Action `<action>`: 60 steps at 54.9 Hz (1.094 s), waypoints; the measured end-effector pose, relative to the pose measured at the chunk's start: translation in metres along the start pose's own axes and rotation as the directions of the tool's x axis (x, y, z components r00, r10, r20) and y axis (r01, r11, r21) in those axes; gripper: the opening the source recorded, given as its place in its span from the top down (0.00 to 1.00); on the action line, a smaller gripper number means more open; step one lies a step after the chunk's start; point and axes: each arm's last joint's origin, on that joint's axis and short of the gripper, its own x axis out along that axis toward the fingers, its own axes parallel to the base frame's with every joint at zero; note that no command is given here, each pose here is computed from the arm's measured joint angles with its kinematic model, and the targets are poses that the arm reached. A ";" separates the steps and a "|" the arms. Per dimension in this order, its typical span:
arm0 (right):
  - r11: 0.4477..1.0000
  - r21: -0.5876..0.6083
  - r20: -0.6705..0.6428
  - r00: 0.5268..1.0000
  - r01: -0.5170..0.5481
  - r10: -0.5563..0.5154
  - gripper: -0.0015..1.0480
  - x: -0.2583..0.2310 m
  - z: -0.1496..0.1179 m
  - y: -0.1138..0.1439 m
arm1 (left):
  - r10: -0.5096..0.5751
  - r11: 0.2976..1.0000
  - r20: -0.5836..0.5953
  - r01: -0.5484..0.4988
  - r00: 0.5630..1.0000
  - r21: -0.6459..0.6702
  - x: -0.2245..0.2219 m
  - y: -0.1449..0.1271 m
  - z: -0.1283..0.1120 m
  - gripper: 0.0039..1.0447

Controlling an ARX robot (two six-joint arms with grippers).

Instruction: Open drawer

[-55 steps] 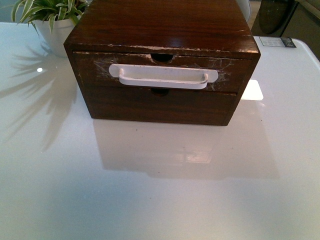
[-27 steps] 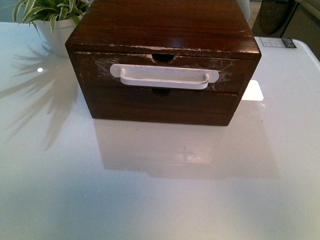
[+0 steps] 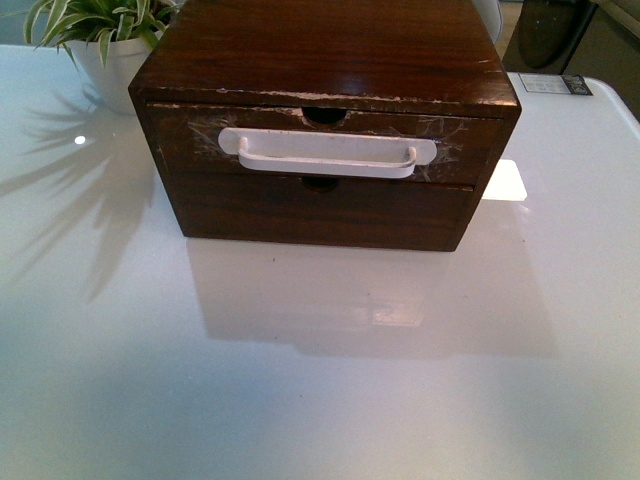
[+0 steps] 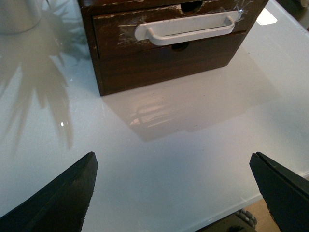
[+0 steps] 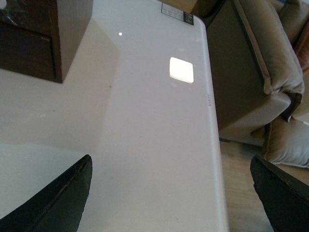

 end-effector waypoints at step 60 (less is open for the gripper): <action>0.545 -0.699 -0.133 0.834 -0.462 0.535 0.09 0.141 0.037 0.041 | -0.318 0.778 -0.078 0.307 0.945 0.548 0.199 -0.028 0.048 0.08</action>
